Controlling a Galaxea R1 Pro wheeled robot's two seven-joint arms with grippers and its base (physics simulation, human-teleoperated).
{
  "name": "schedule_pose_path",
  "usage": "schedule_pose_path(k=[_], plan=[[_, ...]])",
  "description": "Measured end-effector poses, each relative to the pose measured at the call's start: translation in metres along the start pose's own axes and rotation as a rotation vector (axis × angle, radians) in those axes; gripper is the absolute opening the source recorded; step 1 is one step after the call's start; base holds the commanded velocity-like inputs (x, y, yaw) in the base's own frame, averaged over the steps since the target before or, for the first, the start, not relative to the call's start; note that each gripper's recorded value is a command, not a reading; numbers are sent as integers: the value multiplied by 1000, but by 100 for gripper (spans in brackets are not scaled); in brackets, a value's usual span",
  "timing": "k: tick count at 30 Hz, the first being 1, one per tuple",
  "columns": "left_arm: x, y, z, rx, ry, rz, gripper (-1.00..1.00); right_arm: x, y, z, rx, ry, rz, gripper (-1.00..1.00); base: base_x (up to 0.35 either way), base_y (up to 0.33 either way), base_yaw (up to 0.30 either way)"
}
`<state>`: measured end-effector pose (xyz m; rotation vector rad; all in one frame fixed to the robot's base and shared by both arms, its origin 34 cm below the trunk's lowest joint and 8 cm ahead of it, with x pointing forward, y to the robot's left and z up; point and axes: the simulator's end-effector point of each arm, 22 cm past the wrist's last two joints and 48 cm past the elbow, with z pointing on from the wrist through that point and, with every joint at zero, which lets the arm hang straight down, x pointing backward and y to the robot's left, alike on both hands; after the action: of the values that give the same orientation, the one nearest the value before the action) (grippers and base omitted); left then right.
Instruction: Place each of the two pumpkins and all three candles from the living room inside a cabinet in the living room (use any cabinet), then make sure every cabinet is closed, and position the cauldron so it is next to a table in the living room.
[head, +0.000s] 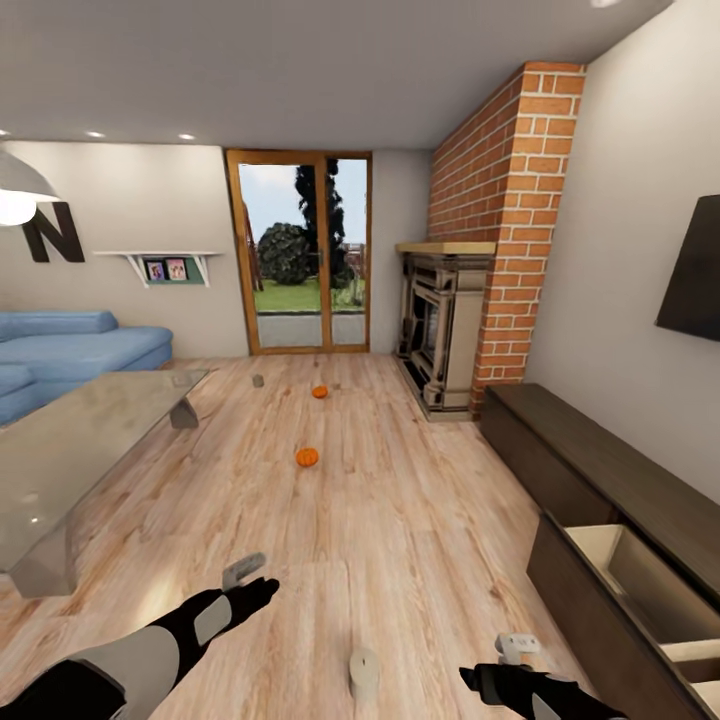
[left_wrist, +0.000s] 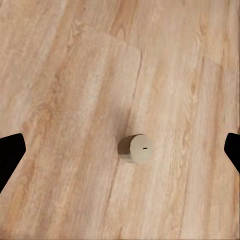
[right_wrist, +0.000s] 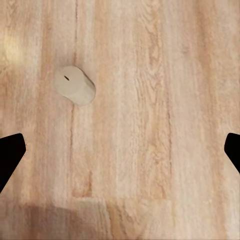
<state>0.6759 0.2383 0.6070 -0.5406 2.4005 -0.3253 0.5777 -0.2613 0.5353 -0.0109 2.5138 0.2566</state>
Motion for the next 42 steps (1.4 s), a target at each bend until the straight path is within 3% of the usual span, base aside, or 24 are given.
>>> schedule_pose_path(k=[3, 10, 20, 27, 42], plan=[[-5, -3, -5, 3, -4, -29, 100, -7, -3, -5, 21, -9, -3, 100, 0, 0, 162], [-15, -11, -17, 10, -11, -46, 100, -23, -3, -17, 36, -36, -10, 100, 0, 0, 169], [-27, -23, -32, 19, -16, -44, 100, -38, 0, -32, 37, -45, -15, 100, 0, 0, 228], [-20, -44, -34, 42, -6, -34, 100, -41, 1, -36, 36, -48, -17, 100, 0, 0, 272], [-24, -48, -39, 45, -15, -26, 100, -48, 2, -39, 35, -63, -19, 100, 69, 79, 177]])
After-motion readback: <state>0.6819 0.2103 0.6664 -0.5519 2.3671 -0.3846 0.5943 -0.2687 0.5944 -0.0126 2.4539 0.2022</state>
